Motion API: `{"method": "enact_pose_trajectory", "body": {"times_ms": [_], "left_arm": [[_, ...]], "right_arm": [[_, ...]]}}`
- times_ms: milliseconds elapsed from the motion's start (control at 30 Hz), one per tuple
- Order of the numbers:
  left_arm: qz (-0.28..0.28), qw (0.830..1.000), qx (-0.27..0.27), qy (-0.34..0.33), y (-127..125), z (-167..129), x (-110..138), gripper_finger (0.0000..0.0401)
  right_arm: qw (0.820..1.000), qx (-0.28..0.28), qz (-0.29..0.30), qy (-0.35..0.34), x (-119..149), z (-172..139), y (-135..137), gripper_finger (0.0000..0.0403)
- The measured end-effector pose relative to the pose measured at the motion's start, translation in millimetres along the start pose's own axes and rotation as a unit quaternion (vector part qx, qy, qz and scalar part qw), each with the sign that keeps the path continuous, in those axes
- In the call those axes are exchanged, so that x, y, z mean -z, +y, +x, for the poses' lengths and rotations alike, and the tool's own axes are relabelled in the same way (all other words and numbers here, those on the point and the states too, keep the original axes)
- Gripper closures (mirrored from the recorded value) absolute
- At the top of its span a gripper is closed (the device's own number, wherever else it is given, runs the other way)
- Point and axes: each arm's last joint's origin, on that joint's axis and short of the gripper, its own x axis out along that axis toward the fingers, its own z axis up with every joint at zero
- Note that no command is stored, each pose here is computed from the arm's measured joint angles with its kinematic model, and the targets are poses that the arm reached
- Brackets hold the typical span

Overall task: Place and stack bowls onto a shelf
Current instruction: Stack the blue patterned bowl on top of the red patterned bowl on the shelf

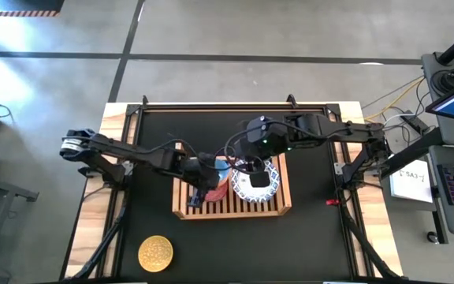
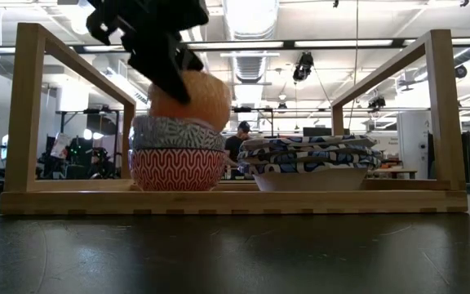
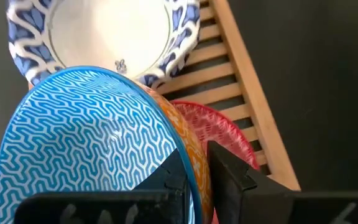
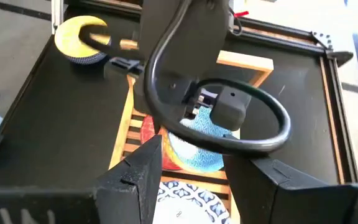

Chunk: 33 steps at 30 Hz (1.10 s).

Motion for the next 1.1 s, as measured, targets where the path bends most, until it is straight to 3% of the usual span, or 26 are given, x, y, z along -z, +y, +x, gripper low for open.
{"method": "enact_pose_trajectory", "body": {"times_ms": [167, 433, 667, 833, 1100], "left_arm": [[0.004, 1.000, 0.005, 0.019, -5.6, 11.5, 1.6, 0.0376], [0.009, 1.000, 0.017, 0.020, -17.8, -0.1, -9.9, 0.0376], [-0.008, 0.999, 0.013, 0.036, -19.9, 3.6, -4.9, 0.0376], [-0.007, 0.999, -0.018, 0.051, -18.4, 14.0, -3.2, 0.0376], [-0.014, 0.997, 0.002, 0.078, -20.1, 22.5, -3.7, 0.0357]], "right_arm": [[1.000, -0.001, 0.005, 0.013, 1.6, -1.9, 0.3, 0.0253], [0.999, -0.006, 0.003, 0.041, 9.2, 4.0, 1.2, 0.0256], [0.999, -0.006, 0.010, 0.044, 9.8, 4.3, 1.3, 0.0262], [0.997, -0.008, 0.033, 0.062, 13.3, 3.9, 2.1, 0.0259], [0.992, -0.012, 0.060, 0.111, 22.5, 2.3, 3.6, 0.0259]]}}
